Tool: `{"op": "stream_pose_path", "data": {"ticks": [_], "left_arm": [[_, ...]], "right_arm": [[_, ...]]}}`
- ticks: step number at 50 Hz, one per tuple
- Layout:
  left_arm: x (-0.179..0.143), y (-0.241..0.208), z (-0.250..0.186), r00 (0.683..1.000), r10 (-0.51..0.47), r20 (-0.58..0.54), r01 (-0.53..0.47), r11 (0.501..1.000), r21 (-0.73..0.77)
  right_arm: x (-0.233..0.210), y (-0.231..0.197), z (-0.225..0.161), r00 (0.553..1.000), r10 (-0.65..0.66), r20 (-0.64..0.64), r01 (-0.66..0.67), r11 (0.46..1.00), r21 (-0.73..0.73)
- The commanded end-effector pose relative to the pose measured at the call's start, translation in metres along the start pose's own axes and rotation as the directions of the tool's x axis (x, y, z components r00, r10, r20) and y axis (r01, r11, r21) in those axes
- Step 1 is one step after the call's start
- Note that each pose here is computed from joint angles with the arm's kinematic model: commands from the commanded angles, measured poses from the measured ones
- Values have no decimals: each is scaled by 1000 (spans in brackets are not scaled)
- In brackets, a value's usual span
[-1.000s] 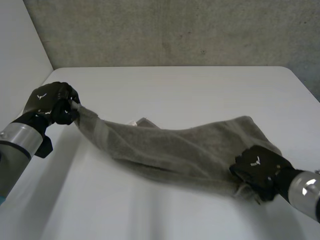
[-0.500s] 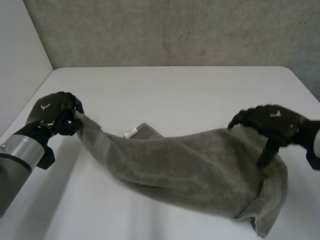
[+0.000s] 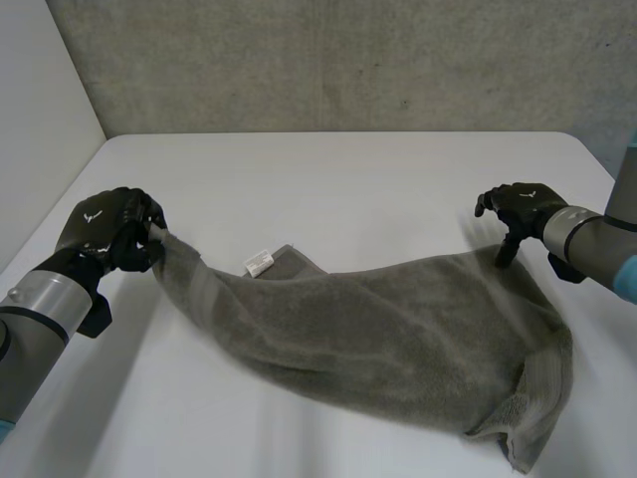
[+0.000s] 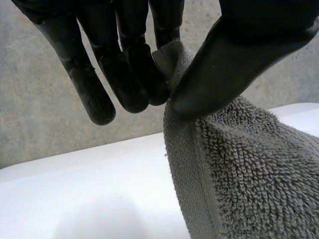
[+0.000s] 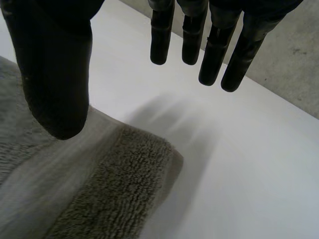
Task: Fold the towel.
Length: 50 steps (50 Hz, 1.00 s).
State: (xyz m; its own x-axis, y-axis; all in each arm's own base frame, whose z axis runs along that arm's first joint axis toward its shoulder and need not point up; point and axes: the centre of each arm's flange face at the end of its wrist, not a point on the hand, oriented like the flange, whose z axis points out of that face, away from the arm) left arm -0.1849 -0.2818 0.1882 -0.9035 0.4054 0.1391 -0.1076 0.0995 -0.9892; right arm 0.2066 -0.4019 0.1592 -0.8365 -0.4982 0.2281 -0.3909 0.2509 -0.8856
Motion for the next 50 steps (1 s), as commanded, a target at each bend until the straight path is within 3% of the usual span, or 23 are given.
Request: {"op": "stream_pose_path", "data": {"ticks": [1, 22, 50], "left_arm": [[0, 1, 1, 1000, 1, 0, -1, 1000, 2], [1, 4, -2, 1000, -2, -2, 1, 1000, -9], [2, 5, -3, 1000, -3, -2, 3, 1000, -13]], "right_arm": [[7, 12, 22, 999, -8, -48, 8, 1000, -19], [8, 30, 42, 994, -81, -66, 78, 996, -52], [2, 32, 27, 997, -68, -34, 64, 993, -104]]}}
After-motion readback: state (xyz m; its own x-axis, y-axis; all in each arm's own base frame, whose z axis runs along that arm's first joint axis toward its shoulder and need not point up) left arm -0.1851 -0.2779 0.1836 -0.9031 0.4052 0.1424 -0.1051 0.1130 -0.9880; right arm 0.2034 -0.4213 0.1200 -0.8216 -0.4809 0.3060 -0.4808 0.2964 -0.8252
